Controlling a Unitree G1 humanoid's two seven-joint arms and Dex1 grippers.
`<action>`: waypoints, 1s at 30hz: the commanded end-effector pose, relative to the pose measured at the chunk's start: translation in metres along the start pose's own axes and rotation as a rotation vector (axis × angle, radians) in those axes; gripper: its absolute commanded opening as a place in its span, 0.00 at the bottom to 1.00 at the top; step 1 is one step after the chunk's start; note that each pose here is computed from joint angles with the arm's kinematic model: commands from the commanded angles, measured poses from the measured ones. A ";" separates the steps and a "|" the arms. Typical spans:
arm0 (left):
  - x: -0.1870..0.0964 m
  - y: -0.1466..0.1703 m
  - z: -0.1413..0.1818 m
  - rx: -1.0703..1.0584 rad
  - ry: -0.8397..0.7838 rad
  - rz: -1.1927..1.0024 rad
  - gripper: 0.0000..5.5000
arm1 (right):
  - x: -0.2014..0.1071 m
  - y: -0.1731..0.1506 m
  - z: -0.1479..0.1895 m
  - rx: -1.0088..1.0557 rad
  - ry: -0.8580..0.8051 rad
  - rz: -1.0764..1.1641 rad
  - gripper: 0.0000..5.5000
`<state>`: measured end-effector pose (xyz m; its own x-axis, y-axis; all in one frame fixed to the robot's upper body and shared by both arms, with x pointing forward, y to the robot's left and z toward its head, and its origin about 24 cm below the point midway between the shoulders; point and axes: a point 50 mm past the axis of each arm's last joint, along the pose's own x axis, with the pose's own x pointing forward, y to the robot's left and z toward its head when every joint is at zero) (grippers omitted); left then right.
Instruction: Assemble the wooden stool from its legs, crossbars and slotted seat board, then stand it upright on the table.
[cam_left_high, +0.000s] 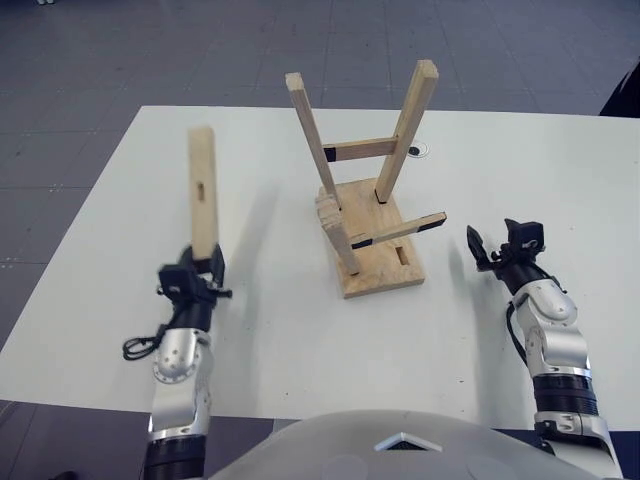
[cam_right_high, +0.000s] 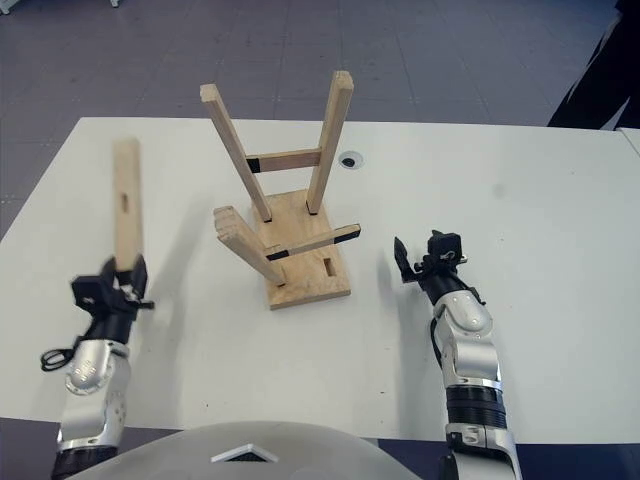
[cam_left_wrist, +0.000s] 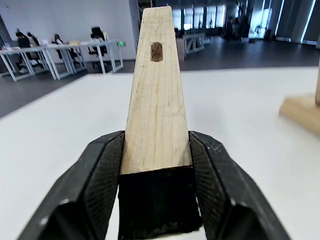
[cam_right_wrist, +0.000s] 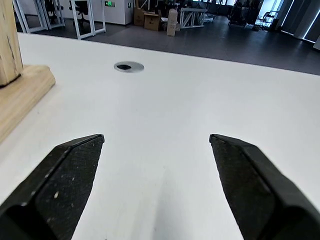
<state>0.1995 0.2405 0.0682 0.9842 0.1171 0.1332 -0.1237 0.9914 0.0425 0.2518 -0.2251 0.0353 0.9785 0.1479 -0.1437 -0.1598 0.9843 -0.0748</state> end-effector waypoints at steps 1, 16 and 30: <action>0.035 -0.017 0.059 -0.048 -0.190 -0.089 0.37 | 0.009 0.010 0.025 0.042 -0.078 0.017 0.71; 0.047 -0.088 0.171 -0.142 -0.351 -0.892 0.37 | -0.010 0.049 0.190 0.625 -0.398 0.697 0.71; 0.025 -0.103 0.190 -0.737 -0.034 -1.354 0.37 | -0.030 0.051 0.200 0.797 -0.320 1.304 0.95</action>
<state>0.2123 0.1326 0.2532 0.3276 -0.8294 0.4526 0.9233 0.1793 -0.3398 0.2442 -0.1656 0.2212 0.2967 0.8202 0.4891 -0.8631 0.0111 0.5050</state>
